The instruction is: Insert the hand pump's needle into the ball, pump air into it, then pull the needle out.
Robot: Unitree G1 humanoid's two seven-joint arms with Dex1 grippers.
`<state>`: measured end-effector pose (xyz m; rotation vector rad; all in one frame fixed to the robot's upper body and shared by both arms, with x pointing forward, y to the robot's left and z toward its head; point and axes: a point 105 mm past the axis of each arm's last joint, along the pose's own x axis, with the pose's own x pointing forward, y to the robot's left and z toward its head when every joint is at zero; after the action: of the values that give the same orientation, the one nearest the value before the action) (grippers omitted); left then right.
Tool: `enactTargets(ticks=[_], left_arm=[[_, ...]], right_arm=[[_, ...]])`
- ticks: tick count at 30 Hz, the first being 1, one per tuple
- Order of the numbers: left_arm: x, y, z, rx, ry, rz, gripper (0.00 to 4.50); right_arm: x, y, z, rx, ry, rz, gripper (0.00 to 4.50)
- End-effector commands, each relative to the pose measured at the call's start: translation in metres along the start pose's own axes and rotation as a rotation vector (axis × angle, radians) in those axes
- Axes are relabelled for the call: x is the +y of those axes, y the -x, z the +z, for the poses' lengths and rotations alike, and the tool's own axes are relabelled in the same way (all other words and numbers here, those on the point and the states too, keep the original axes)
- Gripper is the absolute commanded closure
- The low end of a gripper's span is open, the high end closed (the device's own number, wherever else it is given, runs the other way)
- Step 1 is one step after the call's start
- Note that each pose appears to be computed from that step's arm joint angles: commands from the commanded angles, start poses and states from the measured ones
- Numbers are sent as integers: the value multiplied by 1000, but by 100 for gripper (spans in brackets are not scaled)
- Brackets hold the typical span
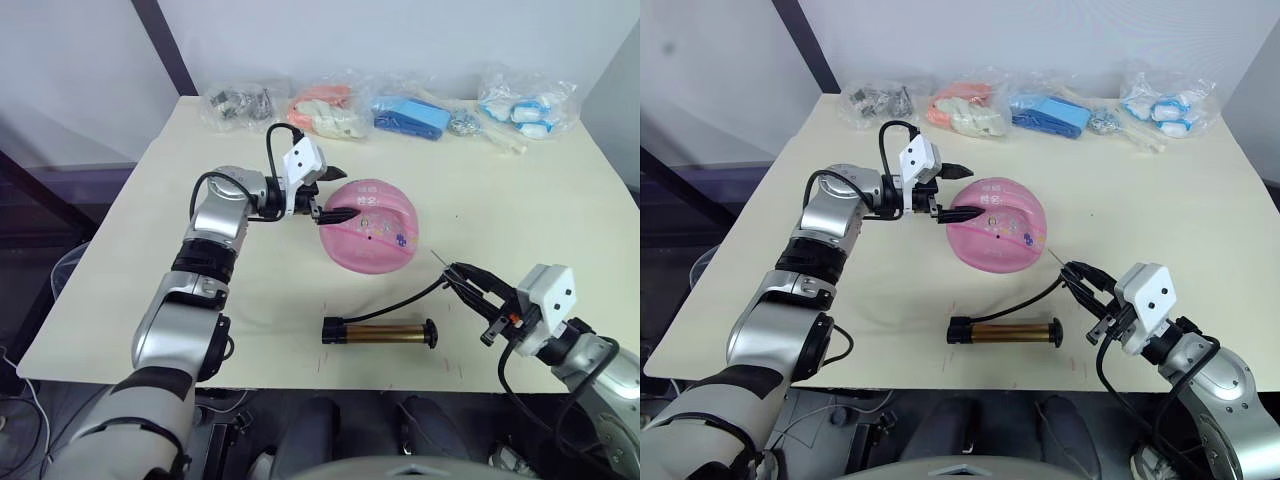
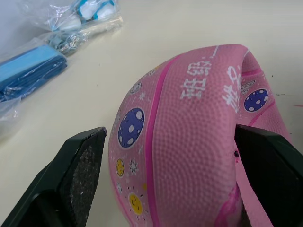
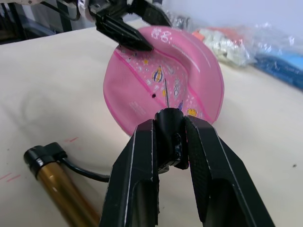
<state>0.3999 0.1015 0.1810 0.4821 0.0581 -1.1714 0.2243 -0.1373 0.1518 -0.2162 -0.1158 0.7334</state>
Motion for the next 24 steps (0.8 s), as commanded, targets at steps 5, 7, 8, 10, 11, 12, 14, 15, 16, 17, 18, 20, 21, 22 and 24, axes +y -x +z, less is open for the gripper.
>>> enactTargets(ticks=[5, 7, 8, 10, 11, 12, 14, 15, 16, 17, 18, 20, 21, 22, 24], left_arm=[[4, 1, 8, -18, -27, 12, 2], [4, 1, 7, -14, -25, 11, 2], [3, 1, 7, -12, -24, 11, 2], [3, 0, 6, -9, -22, 12, 2], [3, 0, 5, -8, -22, 12, 25], [3, 0, 6, -9, -21, 12, 55], [3, -1, 6, -15, -17, 16, 112], [3, -1, 7, -20, -11, 18, 183], [3, -1, 7, -26, -5, 22, 201], [3, -1, 7, -30, 1, 25, 246], [3, -2, 8, -32, 3, 26, 283], [2, -2, 7, -35, 4, 32, 376], [1, -2, 6, -38, 7, 40, 412], [1, -2, 6, -40, 9, 46, 448], [-2, -3, 6, -49, 26, 55, 449]], right_arm=[[1, 0, 10, -72, 78, 6, 419], [3, 1, 9, -71, 78, 7, 419], [3, 1, 8, -71, 77, 7, 419], [2, 2, 7, -71, 76, 5, 419], [2, 2, 7, -71, 76, 5, 419], [2, 2, 7, -71, 75, 5, 419], [3, 2, 6, -70, 70, 7, 419], [3, 2, 5, -69, 67, 9, 419], [3, 2, 5, -69, 63, 10, 419], [4, 2, 4, -68, 57, 10, 419], [4, 2, 4, -67, 51, 11, 419], [6, 2, 2, -61, 25, 17, 419], [7, 1, 1, -55, 11, 21, 419], [8, 0, 1, -51, 2, 24, 419], [10, -2, 1, -45, -37, 29, 419]])
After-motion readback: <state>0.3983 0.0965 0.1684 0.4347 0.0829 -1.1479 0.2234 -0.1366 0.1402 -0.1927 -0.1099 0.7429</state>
